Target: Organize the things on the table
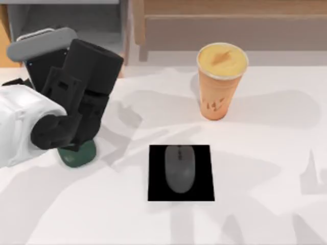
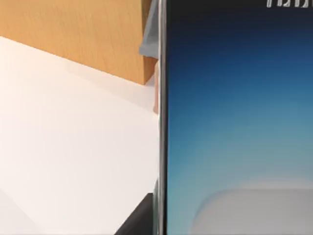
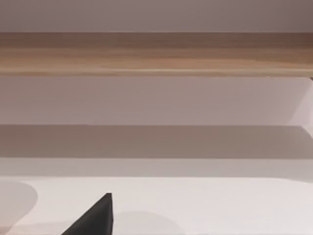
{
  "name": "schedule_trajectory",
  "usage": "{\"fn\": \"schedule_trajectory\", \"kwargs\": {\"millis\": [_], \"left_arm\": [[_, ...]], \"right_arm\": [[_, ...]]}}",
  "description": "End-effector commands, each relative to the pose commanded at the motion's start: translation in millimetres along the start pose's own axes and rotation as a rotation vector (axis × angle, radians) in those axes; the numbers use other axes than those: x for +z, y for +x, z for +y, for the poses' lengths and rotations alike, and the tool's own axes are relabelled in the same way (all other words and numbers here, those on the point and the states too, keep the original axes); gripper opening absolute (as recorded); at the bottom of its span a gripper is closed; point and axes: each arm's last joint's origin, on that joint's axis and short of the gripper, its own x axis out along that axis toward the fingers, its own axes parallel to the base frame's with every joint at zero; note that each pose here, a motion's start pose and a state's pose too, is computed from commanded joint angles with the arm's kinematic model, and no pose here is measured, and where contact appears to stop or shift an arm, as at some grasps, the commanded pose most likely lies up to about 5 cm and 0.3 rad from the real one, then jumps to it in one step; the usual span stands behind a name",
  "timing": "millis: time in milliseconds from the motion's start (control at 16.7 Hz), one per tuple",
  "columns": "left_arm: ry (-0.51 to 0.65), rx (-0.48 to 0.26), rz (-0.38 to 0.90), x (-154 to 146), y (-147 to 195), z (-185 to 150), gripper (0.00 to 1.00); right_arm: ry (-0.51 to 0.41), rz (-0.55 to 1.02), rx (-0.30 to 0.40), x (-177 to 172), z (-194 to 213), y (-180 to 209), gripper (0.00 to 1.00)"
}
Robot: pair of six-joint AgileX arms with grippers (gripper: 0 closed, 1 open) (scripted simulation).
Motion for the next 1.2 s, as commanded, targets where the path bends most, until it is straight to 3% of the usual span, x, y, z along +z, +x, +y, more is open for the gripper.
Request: {"fn": "schedule_trajectory", "kwargs": {"millis": [720,1200], "left_arm": [[0.0,0.0,0.0,0.0,0.0,0.0,0.98],[0.0,0.0,0.0,0.0,0.0,0.0,1.0]], "right_arm": [[0.0,0.0,0.0,0.0,0.0,0.0,1.0],[0.0,0.0,0.0,0.0,0.0,0.0,1.0]]}}
